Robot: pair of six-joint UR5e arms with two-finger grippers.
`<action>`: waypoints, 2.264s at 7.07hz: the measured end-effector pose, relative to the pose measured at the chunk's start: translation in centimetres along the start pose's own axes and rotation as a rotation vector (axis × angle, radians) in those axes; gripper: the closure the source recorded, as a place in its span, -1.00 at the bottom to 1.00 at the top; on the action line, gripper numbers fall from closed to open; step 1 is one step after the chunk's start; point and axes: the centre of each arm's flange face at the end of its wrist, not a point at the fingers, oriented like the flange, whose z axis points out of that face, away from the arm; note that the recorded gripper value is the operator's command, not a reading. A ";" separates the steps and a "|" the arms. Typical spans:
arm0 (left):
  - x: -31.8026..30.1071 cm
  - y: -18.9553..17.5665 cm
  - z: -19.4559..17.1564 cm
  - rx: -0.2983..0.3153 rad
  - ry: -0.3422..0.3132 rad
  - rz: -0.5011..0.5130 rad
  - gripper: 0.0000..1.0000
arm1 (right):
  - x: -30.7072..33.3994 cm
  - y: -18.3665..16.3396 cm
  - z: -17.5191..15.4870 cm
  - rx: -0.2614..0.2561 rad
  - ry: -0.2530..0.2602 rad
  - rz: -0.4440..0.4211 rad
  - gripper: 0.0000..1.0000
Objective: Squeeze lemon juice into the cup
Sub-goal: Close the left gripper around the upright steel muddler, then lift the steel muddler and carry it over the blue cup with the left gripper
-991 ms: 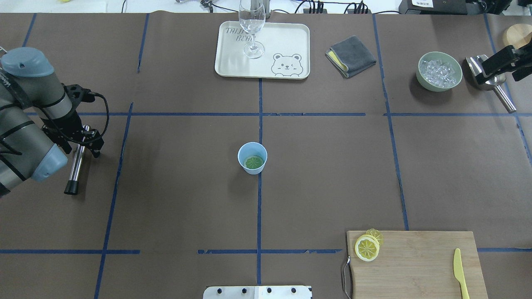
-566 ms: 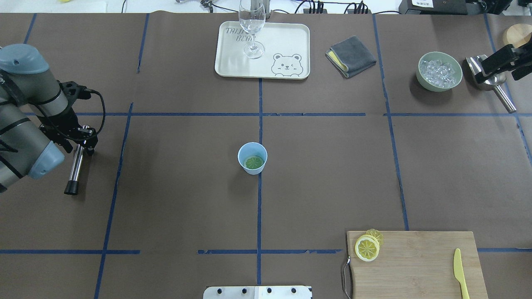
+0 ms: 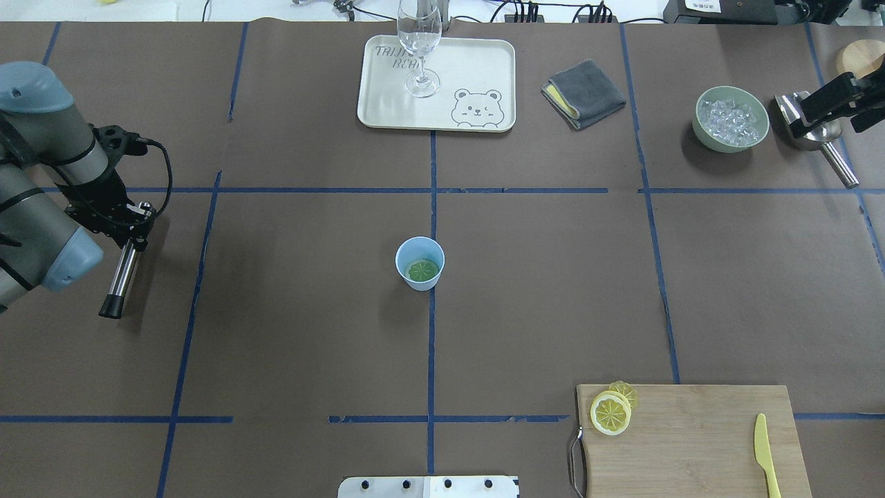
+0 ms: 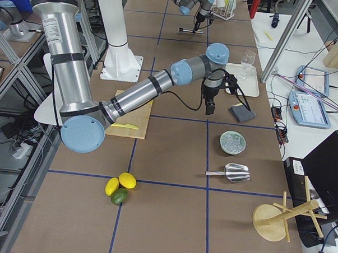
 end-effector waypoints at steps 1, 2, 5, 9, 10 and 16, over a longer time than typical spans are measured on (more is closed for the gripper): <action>0.9 0.8 -3.0 0.047 0.014 0.020 1.00 | 0.1 0.1 0.0 0.000 0.000 0.002 -1.00; 2.4 2.0 -7.1 0.115 0.028 0.052 1.00 | 0.5 0.3 0.0 -0.003 0.003 0.009 -1.00; 8.9 5.9 -19.5 0.464 -0.060 0.181 1.00 | 4.0 1.7 0.2 -0.014 0.020 0.067 -1.00; 21.9 10.4 -21.8 0.805 -0.023 0.215 1.00 | 12.8 5.2 -0.1 -0.027 0.054 0.061 -1.00; 23.7 11.9 -22.5 0.885 0.031 0.200 1.00 | 16.8 6.3 0.0 -0.038 0.064 0.036 -1.00; 28.6 19.3 -18.6 1.290 0.311 0.000 1.00 | 27.3 11.8 0.9 -0.077 0.067 0.058 -1.00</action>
